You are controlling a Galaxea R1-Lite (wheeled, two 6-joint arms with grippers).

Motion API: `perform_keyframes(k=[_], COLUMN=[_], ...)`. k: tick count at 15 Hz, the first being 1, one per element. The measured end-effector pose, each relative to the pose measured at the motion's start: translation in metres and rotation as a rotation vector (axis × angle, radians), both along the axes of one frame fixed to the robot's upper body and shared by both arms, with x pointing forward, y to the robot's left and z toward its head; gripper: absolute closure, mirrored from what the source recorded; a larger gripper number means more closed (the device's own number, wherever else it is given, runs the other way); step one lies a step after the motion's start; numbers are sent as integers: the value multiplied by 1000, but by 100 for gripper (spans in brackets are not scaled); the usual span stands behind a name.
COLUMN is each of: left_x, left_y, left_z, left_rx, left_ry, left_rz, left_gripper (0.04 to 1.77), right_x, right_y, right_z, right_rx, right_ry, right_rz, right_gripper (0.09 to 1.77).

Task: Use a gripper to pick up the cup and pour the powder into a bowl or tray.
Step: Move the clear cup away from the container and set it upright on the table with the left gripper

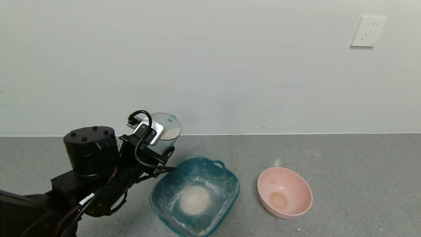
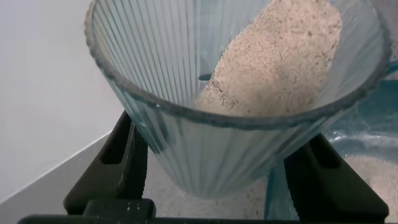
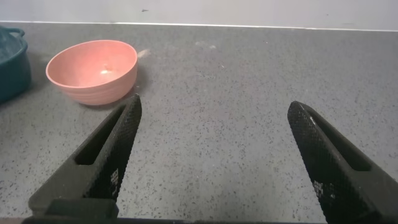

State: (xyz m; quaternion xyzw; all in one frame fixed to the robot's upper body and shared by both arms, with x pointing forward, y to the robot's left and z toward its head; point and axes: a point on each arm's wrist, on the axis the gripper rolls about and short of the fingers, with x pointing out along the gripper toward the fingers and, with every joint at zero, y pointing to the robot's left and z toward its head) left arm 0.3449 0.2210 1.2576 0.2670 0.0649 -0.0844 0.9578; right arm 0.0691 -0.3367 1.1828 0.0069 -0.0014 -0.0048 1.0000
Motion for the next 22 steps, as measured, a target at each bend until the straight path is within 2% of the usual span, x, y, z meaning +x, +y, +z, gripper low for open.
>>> perform_keyframes(k=[3,7,10,12,22], left_x=[8,17,23,28,89], left_y=[24,59,81,86,98], left_z=[-2,-3,-6,-6,-44], left_rx=[-116,-226,-316,-398,-448], left_ry=[14,37,41,25,86], left_rz=[-11,-19,38,30,71], left_gripper=[55,55,55,55,55], right_x=[0,0,0,0,0], right_y=[0,0,0,0,0], right_z=[0,0,0,0,0], right_rx=[0,0,0,0,0], right_ry=[0,0,0,0,0], right_rz=[0,0,0,0,2], right_gripper=[15,15,15,15,15])
